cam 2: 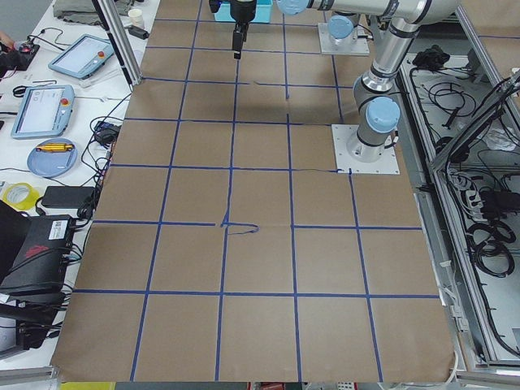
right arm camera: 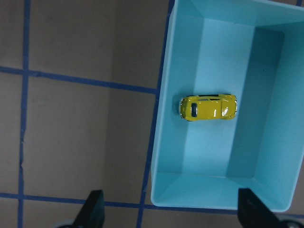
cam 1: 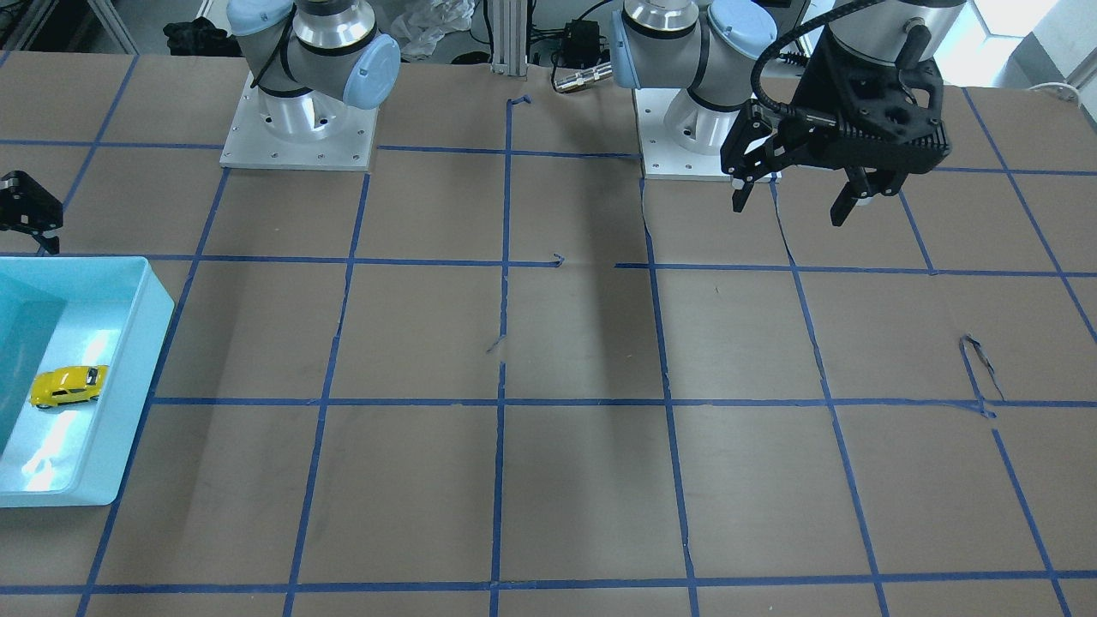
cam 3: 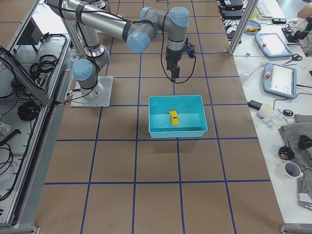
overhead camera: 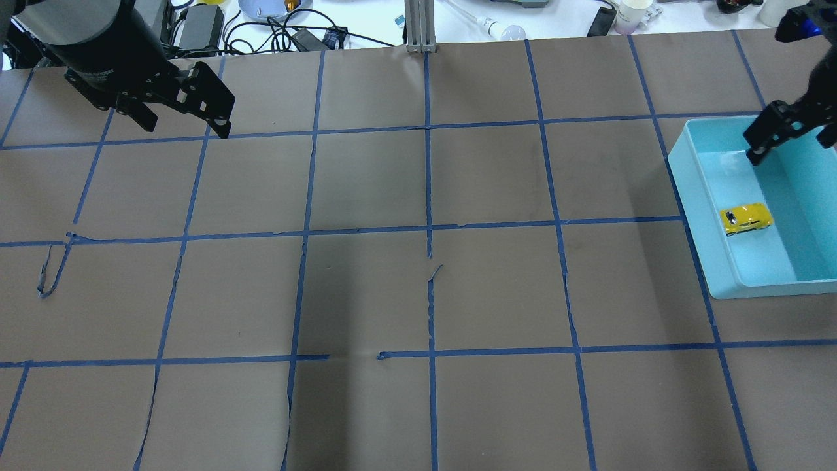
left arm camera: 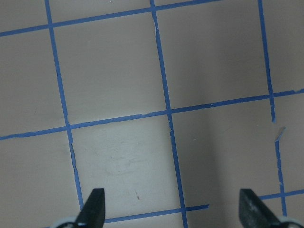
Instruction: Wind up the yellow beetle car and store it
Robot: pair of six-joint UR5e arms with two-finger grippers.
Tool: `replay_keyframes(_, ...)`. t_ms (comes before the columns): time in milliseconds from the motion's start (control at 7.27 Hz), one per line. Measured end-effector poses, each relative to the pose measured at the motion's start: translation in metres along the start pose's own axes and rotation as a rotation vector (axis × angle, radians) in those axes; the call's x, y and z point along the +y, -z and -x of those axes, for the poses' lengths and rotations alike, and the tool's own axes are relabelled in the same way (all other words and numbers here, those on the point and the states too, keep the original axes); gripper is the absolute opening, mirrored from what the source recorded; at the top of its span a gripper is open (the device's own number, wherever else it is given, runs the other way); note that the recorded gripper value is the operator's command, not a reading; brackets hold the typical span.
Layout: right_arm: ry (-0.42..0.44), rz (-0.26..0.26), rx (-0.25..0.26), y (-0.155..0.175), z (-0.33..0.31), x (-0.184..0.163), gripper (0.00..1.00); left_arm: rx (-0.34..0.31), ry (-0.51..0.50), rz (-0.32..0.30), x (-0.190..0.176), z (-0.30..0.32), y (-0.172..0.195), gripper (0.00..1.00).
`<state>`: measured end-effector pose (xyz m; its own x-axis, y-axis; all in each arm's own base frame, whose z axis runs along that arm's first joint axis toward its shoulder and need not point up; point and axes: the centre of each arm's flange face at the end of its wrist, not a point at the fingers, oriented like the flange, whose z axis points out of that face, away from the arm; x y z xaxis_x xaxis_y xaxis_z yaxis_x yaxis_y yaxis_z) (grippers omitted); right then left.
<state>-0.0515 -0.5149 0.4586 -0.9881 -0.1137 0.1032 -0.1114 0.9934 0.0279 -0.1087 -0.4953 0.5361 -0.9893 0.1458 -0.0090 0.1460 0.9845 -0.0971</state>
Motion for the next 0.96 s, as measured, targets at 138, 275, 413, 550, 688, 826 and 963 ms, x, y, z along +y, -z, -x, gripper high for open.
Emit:
replay_keyframes(138, -0.064, -0.017, 0.001, 0.016, 0.045, -0.008, 1.00, 0.000, 0.001, 0.000, 0.000, 0.000, 0.000, 1.00)
replay_keyframes(275, -0.096, -0.033, -0.005, 0.027, 0.092, -0.012, 1.00, 0.000, 0.001, -0.001, 0.000, 0.001, 0.000, 1.00)
replay_keyframes(413, -0.105, -0.043, -0.029, 0.034, 0.133, -0.011, 1.00, 0.000, 0.001, -0.001, 0.000, 0.001, 0.000, 1.00)
replay_keyframes(550, -0.120, -0.040, -0.065, 0.038, 0.162, -0.007, 1.00, 0.001, 0.001, -0.001, 0.000, 0.001, 0.000, 1.00)
replay_keyframes(688, -0.143, -0.029, -0.091, 0.039, 0.175, -0.003, 1.00, 0.001, 0.001, -0.001, 0.000, 0.001, 0.000, 1.00)
replay_keyframes(826, -0.155, -0.023, -0.106, 0.039, 0.180, -0.001, 1.00, 0.001, 0.001, -0.001, 0.000, 0.001, 0.000, 1.00)
replay_keyframes(963, -0.159, -0.023, -0.112, 0.040, 0.182, 0.000, 1.00, 0.000, 0.000, 0.000, 0.000, 0.001, 0.000, 1.00)
